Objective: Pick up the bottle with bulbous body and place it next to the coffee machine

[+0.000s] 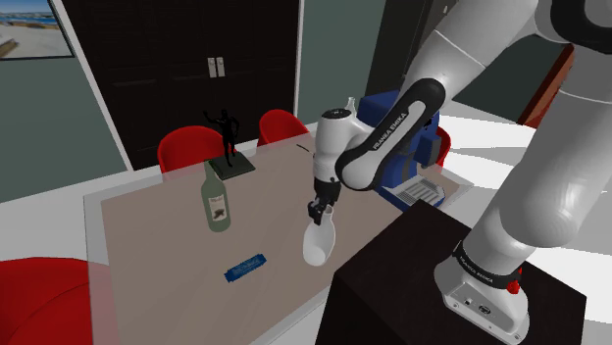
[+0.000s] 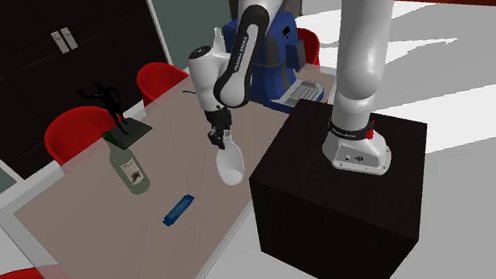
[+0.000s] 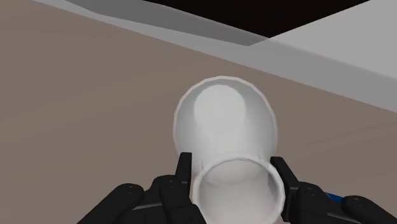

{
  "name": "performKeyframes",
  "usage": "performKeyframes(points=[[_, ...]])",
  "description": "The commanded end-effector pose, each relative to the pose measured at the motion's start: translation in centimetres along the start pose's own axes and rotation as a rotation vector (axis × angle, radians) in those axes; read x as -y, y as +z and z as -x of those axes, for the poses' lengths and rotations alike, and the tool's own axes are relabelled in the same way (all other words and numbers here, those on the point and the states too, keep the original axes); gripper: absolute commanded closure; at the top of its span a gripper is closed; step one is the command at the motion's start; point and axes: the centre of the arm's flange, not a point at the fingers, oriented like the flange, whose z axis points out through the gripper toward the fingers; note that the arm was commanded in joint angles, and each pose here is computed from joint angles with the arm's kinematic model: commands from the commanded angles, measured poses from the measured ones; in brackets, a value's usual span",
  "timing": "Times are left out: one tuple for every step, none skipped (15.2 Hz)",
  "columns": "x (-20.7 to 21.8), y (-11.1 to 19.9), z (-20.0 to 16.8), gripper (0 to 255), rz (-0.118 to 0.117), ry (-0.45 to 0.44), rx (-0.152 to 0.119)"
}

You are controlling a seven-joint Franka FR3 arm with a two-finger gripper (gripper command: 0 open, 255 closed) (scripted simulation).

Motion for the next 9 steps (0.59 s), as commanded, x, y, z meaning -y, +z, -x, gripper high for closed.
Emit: performKeyframes(points=[[0.1, -1.2, 0.1, 255, 0.000, 0.000, 0.000], [0.1, -1.7, 0.1, 255, 0.000, 0.000, 0.000], [0.1, -2.2, 0.1, 255, 0.000, 0.000, 0.000], [0.1, -2.7, 0.1, 255, 0.000, 0.000, 0.000], [0.1, -3.3, 0.2, 255, 0.000, 0.000, 0.000], [0.1, -3.8, 0.2, 255, 0.000, 0.000, 0.000], [0.1, -4.3, 0.2, 255, 0.000, 0.000, 0.000], [0.1, -4.8, 0.2, 255, 0.000, 0.000, 0.000], [0.1, -5.4, 0.2, 255, 0.000, 0.000, 0.000]])
